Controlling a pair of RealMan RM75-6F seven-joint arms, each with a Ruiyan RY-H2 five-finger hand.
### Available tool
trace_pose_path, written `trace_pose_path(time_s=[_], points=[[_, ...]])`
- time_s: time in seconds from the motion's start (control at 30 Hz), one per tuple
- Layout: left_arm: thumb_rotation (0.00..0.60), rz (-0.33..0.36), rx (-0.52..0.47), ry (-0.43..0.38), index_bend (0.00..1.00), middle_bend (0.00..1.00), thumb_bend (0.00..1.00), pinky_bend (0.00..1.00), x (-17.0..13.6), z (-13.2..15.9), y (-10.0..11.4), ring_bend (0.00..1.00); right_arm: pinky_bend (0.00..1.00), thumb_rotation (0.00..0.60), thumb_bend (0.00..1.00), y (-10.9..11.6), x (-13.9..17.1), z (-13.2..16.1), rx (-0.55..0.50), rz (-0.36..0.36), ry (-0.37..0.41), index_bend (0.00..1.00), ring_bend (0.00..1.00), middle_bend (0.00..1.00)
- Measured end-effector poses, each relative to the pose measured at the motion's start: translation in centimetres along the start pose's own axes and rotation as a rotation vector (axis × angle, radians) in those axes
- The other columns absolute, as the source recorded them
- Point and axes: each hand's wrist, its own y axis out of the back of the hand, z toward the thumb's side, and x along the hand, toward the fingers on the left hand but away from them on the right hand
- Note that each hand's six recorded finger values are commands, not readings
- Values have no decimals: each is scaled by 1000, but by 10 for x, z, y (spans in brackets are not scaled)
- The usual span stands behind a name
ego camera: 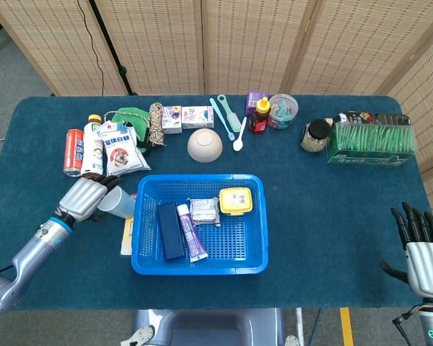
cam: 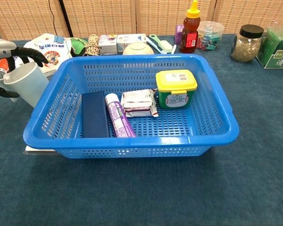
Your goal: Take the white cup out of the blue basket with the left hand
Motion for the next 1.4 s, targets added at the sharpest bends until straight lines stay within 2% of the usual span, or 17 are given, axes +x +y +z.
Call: trace_pose_path(time_s=[0.23,0.33,0.53,0.63,0.77,0.9,1.03,1.17,1.3,1.4], points=[[600,-13,4,10,0,5,183,261,-2,0,1,45,0,600,0,1,1,1,-3,-4,3,0,0,0],[600,-1,-10,10,0,0,169,208,-5,-1,6,3,0,600,0,1,1,1,-3,-4,4,0,0,0],[600,40,-30,16,0,0,150,71,-20,-7,23,0,0,600,0,1,2,2,-6,-4,8,0,0,0],[598,81,-45,28,0,0,118,2,-35,-14,38,0,0,600,0,2,2,2,-6,-6,9,0,0,0],[536,156,-78,44,0,0,74,0,-58,-20,55,0,0,600,0,3,3,3,-6,-8,12,0,0,0],[531,242,-136,70,0,0,66,0,-88,-27,64,0,0,600,0,5,3,5,-4,-24,22,0,0,0],[542,324,-195,120,0,0,65,0,-131,-37,54,0,0,600,0,8,3,9,-2,-46,42,0,0,0],[571,367,-252,197,0,0,66,0,-183,-46,25,0,0,600,0,14,7,11,-2,-76,56,0,0,0],[598,336,-309,253,0,0,66,0,-213,-47,-9,0,0,600,0,16,9,10,0,-80,57,0,0,0],[600,325,-314,255,0,0,66,0,-217,-46,-17,0,0,600,0,15,8,9,5,-71,53,0,0,0]])
